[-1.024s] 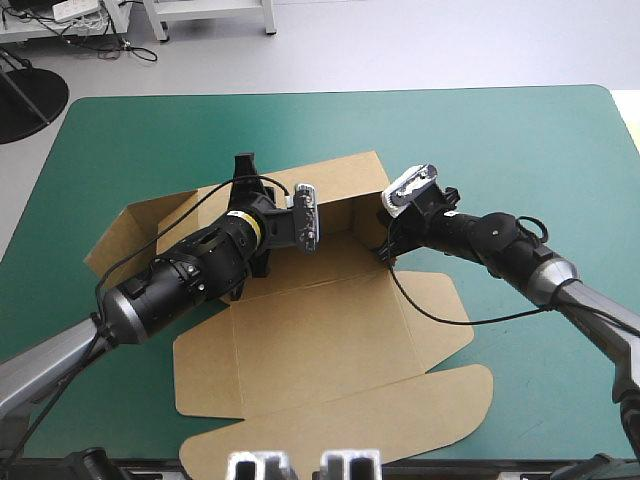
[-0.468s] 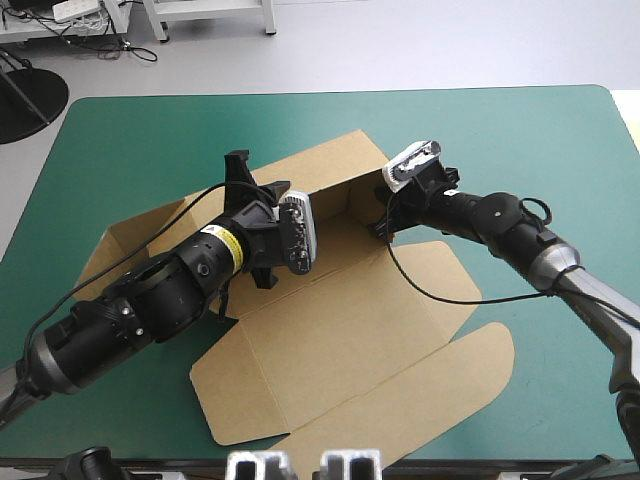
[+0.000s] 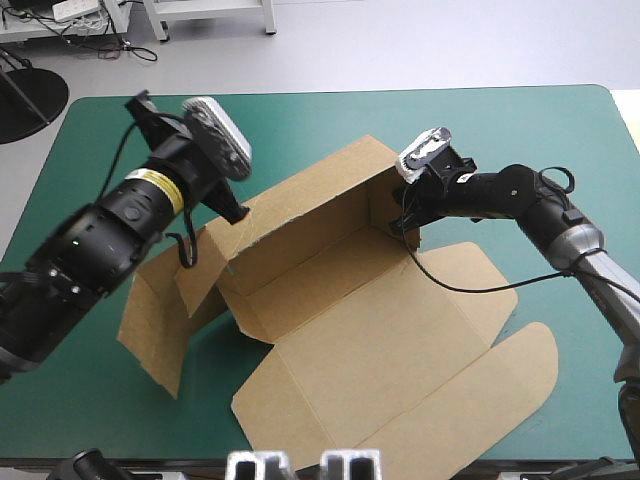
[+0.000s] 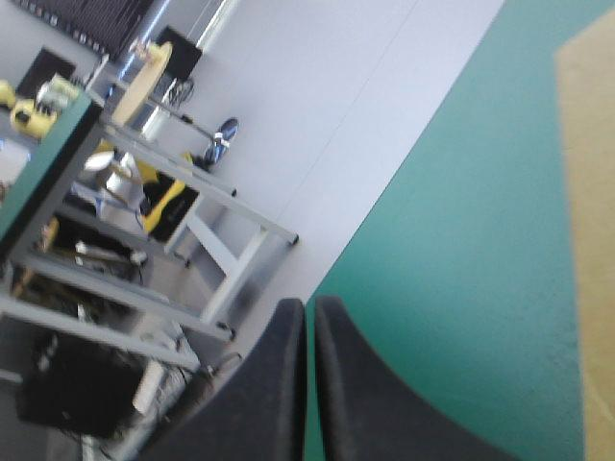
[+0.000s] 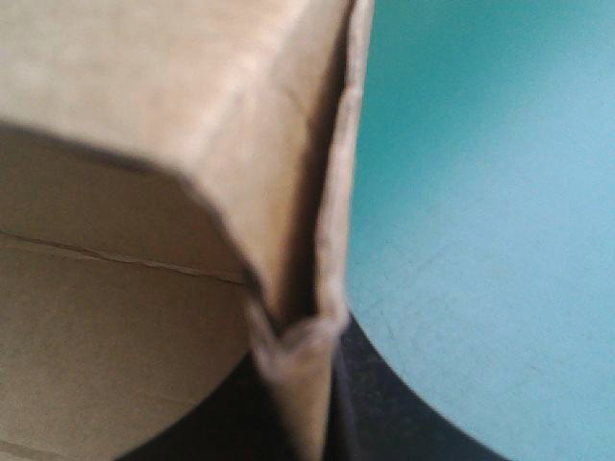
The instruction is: Fold the box
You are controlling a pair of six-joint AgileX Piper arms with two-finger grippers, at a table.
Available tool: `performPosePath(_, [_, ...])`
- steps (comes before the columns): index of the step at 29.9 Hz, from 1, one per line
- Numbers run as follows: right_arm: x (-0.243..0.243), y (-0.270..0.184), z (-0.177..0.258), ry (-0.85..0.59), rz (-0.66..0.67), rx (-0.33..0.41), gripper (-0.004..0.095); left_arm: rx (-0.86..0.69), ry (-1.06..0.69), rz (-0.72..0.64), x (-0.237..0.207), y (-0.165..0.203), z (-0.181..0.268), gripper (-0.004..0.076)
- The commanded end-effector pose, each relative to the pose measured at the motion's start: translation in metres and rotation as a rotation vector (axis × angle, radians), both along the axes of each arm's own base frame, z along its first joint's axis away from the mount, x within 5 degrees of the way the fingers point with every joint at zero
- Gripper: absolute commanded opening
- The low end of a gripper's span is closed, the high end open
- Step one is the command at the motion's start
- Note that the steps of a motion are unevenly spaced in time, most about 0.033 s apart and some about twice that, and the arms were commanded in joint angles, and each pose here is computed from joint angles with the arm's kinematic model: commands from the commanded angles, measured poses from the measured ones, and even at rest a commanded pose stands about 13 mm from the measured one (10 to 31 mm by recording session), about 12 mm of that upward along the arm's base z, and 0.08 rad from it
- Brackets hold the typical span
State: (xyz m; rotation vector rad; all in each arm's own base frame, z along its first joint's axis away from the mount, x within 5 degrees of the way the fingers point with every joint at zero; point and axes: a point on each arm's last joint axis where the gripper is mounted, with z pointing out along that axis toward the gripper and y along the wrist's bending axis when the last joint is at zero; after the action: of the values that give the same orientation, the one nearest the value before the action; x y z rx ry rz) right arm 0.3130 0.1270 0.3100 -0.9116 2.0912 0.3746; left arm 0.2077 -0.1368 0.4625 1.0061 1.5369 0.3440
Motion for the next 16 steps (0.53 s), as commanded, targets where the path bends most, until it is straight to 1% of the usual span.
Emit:
performPosePath(1, [-0.006,-0.007,0.038,-0.040,-0.056,0.036,-0.0020,-0.181,0.026,0.120,0.006,0.033,0.025,0.0014])
performPosePath(3, [-0.010,-0.007,0.045,0.020,-0.051,0.031,-0.0020,-0.218,0.106,0.215,0.015,0.051,0.020,0.0014])
performPosePath(7, [-0.017,-0.012,0.061,0.128,-0.067,-0.038,-0.0020,-0.291,0.260,0.373,0.029,0.080,0.004,0.0014])
performPosePath(11, [-0.023,-0.024,0.072,0.241,-0.146,-0.163,-0.0020,-0.381,0.354,0.443,0.039,0.097,-0.006,0.0014])
performPosePath(14, [-0.024,-0.027,0.070,0.318,-0.147,-0.230,-0.0020,-0.404,0.409,0.468,0.038,0.101,-0.010,0.0013])
performPosePath(16, [-0.020,-0.026,0.064,0.353,-0.149,-0.244,-0.0020,-0.388,0.456,0.490,0.036,0.103,-0.014,0.0013])
